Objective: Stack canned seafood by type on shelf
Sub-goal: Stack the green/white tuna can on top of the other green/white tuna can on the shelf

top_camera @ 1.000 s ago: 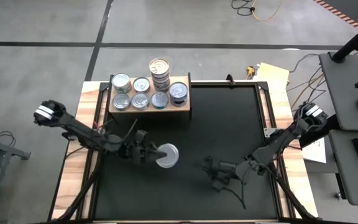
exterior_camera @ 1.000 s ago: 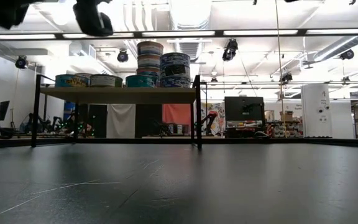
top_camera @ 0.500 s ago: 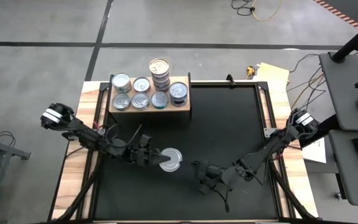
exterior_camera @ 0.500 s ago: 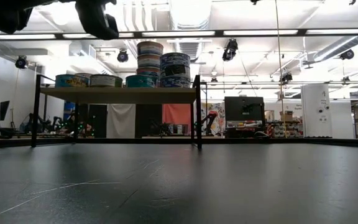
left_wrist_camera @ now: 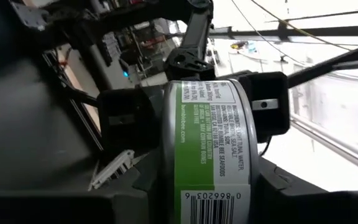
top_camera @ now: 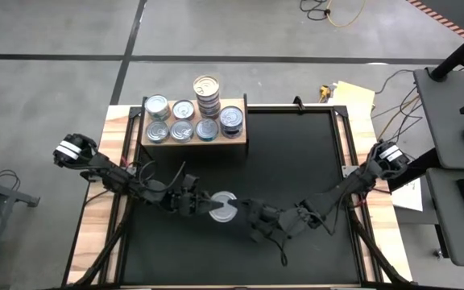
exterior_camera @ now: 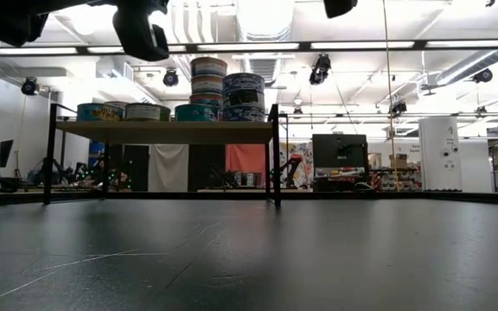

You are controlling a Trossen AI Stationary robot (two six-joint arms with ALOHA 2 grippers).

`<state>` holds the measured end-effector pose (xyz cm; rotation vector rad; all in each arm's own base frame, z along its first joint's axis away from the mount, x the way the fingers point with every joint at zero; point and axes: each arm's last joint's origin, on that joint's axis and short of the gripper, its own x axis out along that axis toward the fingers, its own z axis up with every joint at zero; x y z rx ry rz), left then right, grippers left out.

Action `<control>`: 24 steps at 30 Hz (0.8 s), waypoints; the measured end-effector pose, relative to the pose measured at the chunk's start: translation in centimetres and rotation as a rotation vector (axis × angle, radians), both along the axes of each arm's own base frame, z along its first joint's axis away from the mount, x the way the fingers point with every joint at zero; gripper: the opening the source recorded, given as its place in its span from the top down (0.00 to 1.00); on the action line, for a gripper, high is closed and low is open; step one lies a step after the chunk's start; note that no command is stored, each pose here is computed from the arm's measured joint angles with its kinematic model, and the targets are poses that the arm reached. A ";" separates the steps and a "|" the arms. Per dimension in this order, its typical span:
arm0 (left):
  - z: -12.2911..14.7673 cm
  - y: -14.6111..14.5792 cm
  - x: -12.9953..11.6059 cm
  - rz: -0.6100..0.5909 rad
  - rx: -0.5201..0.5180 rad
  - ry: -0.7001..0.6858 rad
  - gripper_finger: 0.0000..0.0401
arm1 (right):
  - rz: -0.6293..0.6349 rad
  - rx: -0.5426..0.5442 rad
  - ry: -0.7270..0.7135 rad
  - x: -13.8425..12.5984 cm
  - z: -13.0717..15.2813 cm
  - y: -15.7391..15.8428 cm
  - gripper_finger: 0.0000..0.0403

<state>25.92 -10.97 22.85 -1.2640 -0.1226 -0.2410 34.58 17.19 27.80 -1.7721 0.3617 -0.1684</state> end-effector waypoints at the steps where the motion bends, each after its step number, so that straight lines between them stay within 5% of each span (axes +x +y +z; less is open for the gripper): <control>1: 0.0 0.0 0.0 0.014 0.001 0.004 0.67 | 0.004 0.000 0.002 0.0 0.0 -0.1 0.54; 5: -0.1 0.1 0.0 0.040 0.022 0.011 0.61 | 0.014 -0.010 0.015 0.2 -0.1 -0.3 0.66; 11: 0.1 0.1 -0.1 0.055 0.105 0.000 0.48 | 0.010 0.000 0.022 0.2 -0.3 -0.4 0.67; 18: 1.1 0.1 -0.6 0.031 0.354 -0.085 0.34 | -0.026 0.076 -0.041 -0.6 1.5 -0.9 0.67; 24: 1.5 0.2 -1.2 -0.042 0.541 -0.065 0.32 | -0.085 0.147 -0.106 -2.1 3.8 -1.8 0.67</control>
